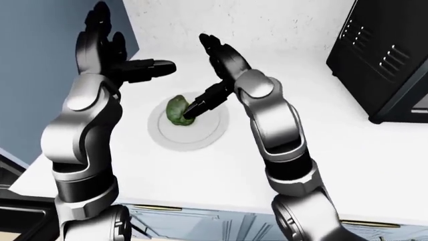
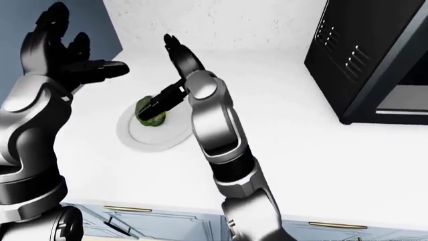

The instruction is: Place the broccoli on the top rack of the oven.

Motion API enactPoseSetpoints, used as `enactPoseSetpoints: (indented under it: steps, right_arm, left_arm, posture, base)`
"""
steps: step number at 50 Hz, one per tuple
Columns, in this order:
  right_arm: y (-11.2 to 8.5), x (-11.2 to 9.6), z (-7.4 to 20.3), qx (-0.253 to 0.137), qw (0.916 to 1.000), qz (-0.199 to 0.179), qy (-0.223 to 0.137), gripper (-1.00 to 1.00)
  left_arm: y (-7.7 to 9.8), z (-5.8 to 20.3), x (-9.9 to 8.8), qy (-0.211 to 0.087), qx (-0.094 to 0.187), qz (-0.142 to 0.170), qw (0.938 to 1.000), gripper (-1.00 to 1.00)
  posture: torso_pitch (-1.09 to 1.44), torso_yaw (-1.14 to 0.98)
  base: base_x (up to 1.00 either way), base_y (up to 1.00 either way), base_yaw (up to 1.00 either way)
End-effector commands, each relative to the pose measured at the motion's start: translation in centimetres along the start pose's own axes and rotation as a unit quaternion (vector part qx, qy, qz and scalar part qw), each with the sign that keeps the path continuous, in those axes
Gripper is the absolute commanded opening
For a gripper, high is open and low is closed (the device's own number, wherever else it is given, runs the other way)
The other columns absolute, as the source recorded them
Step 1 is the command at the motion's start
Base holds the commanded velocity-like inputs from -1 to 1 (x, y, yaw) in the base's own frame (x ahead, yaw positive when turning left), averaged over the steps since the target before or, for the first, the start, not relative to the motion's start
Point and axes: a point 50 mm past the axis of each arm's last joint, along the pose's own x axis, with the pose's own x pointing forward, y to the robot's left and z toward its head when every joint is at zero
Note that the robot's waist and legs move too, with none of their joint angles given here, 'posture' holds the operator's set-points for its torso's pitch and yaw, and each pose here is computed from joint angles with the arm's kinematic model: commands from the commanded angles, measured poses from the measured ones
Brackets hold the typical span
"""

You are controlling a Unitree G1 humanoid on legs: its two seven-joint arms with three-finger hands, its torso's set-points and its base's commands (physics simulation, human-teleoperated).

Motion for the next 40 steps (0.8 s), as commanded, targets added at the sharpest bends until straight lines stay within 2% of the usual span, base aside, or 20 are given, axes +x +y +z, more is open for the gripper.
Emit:
enactPoseSetpoints:
  steps: [1,22,30,40]
  right_arm:
    - [-0.3,-0.3,1.7,-0.026,0.9988,-0.006,-0.042,1.0]
    - [3.4,2.3,0.0,-0.079,0.9925,0.077,-0.052,1.0]
    - [3.5,3.3,-0.3,-0.086,0.9921,0.075,-0.053,1.0]
    - [3.8,3.2,-0.2,-0.089,0.9915,0.079,-0.053,0.88]
  left_arm:
    - [0.0,2.0,-0.2,-0.048,-0.003,-0.002,0.9988,1.0]
    - [-0.1,1.9,-0.2,-0.046,-0.001,-0.003,0.9989,1.0]
    - [0.0,1.9,-0.1,-0.047,-0.002,-0.003,0.9989,1.0]
    - [0.0,2.0,-0.3,-0.047,-0.002,-0.003,0.9989,1.0]
  posture:
    - [0.0,0.0]
    - [0.0,0.0]
    - [0.0,0.0]
    - [0.0,0.0]
  base:
    - [0.0,0.0,0.0]
    - [0.0,0.0,0.0]
    - [0.0,0.0,0.0]
    - [0.0,0.0,0.0]
